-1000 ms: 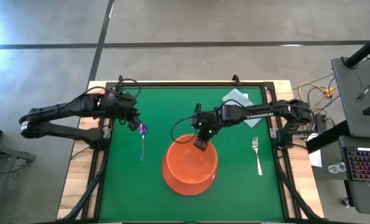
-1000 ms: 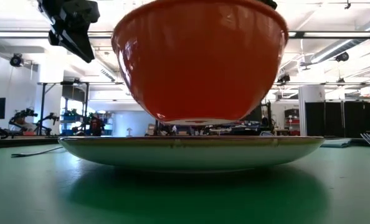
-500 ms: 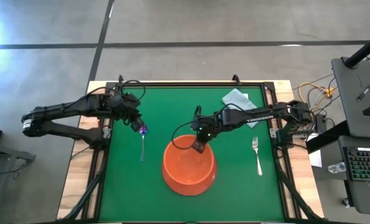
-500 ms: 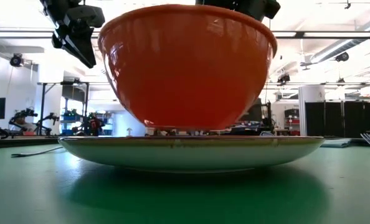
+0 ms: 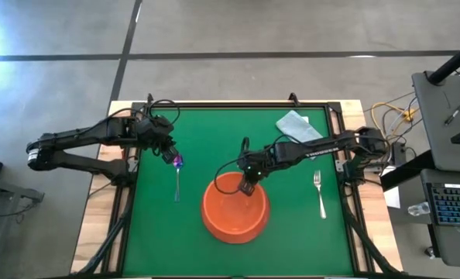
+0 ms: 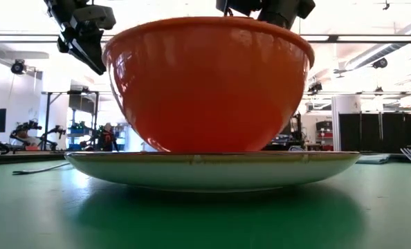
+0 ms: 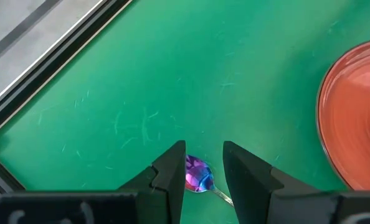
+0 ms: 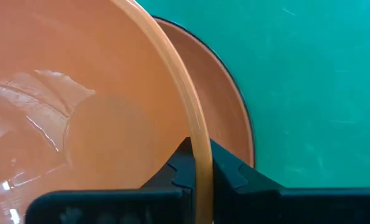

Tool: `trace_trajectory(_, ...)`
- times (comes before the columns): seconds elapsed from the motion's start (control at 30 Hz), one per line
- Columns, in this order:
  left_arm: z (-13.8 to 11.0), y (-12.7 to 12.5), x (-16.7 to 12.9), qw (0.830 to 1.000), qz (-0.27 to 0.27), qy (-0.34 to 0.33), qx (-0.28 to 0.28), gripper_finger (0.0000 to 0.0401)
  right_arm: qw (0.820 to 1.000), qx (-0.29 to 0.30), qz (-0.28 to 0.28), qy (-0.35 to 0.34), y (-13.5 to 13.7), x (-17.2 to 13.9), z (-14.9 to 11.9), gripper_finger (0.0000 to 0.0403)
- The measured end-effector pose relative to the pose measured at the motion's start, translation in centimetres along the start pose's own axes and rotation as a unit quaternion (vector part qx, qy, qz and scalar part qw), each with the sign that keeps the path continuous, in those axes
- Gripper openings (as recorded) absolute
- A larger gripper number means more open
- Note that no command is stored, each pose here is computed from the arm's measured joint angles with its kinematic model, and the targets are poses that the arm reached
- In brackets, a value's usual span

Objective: Set table place
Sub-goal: Put the orange bowl on the orange plate

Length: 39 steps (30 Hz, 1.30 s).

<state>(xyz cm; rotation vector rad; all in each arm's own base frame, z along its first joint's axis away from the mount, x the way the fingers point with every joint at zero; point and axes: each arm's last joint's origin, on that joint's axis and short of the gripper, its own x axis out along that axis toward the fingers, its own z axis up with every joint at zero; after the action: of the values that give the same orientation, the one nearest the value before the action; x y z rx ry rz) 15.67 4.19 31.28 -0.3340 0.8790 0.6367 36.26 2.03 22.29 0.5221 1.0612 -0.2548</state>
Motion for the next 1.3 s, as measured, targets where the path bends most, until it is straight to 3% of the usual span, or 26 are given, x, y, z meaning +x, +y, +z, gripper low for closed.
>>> trace_trajectory(0.3, 0.0, 0.1, -0.1, 1.0, -0.001, -0.003, -0.001, 0.0093, 1.0, -0.003, 0.006, 0.02, 1.0, 0.7, -0.9, 0.0017)
trace_trajectory(0.67, -0.1, 0.1, -0.3, 1.0, -0.001, -0.006, -0.002, 0.0093, 1.0, 0.01, -0.011, -0.006, 1.0, 0.5, -0.4, 0.0086)
trace_trajectory(1.13, -0.1, 0.1, -0.3, 1.0, -0.001, -0.005, -0.004, 0.0093, 1.0, 0.015, -0.009, -0.025, 0.5, 0.4, 0.3, 0.01)
trace_trajectory(1.3, -0.1, 0.1, -0.3, 1.0, -0.001, -0.006, -0.005, 0.0093, 0.999, -0.005, 0.018, -0.044, 1.2, -1.4, 1.2, 0.0113)
